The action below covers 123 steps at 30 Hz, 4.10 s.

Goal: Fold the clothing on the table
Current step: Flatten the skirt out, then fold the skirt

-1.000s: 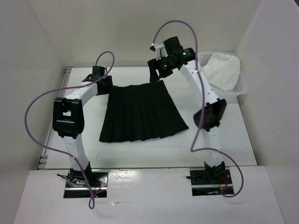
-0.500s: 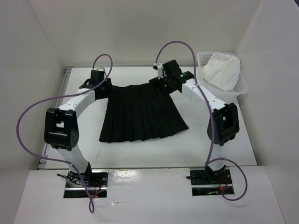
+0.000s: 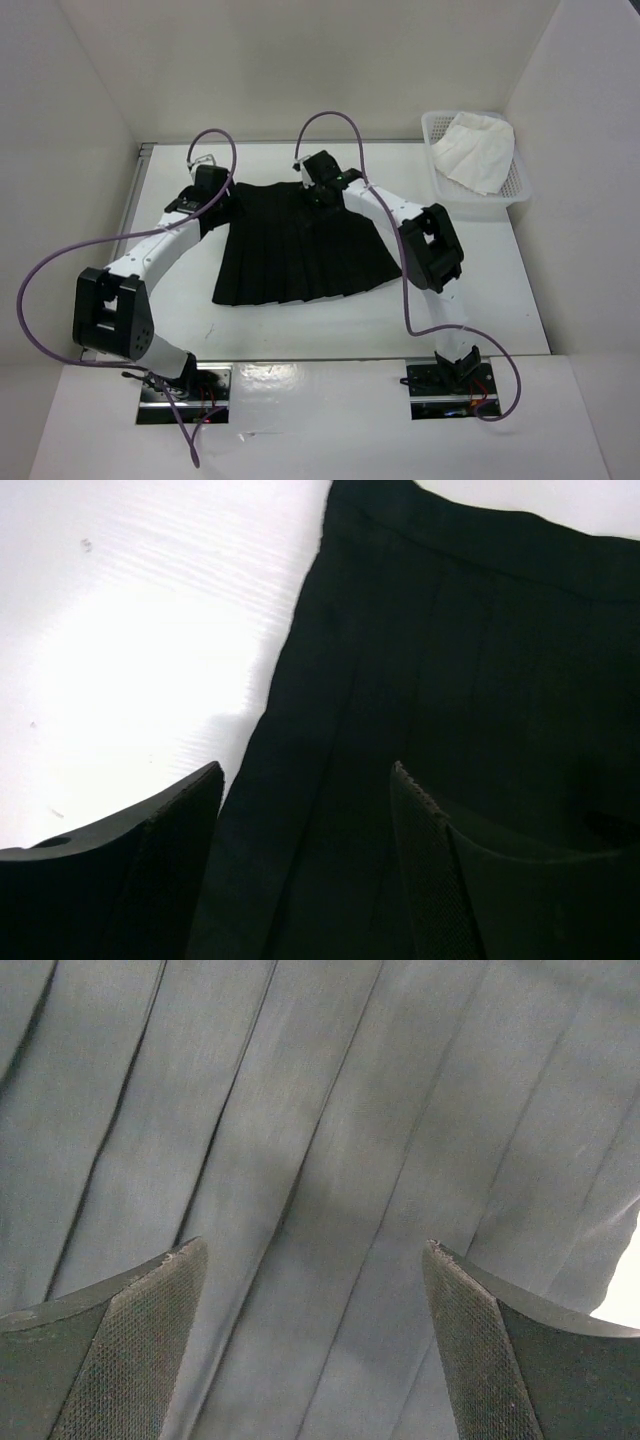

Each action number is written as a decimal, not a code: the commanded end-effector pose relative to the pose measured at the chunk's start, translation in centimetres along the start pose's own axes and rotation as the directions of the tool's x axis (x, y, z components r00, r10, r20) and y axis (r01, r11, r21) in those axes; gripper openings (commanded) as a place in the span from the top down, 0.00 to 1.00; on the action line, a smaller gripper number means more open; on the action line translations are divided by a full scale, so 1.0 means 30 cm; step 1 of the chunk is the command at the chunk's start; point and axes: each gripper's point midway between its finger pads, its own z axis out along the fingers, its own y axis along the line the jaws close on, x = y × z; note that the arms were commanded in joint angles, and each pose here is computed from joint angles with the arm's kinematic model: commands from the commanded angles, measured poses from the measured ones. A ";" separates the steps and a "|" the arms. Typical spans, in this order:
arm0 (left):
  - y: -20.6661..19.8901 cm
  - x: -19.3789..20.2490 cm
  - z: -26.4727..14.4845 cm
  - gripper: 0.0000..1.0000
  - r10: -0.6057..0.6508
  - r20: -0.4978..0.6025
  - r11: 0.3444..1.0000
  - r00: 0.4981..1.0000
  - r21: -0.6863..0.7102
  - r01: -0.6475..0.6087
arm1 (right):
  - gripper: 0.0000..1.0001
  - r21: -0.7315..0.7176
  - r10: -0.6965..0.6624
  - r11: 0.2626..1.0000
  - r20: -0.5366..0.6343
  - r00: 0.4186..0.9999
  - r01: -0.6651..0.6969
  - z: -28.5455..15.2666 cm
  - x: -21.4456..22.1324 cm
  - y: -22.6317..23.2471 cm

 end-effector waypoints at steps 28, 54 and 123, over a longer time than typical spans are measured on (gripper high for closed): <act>0.122 0.044 -0.133 0.00 -0.181 0.052 0.973 0.982 -0.138 0.187 | 0.02 0.082 0.164 0.983 0.031 0.986 -0.166 0.183 -0.161 0.022; 0.093 0.083 -0.221 0.00 -0.202 0.057 0.976 0.978 -0.064 0.206 | 0.02 0.079 0.234 0.972 -0.162 0.959 -0.223 0.233 0.154 0.052; 0.045 -0.008 0.230 0.30 0.140 -0.064 0.974 0.988 0.189 -0.126 | 0.20 -0.067 0.076 0.995 0.027 0.997 -0.074 -0.119 0.107 -0.305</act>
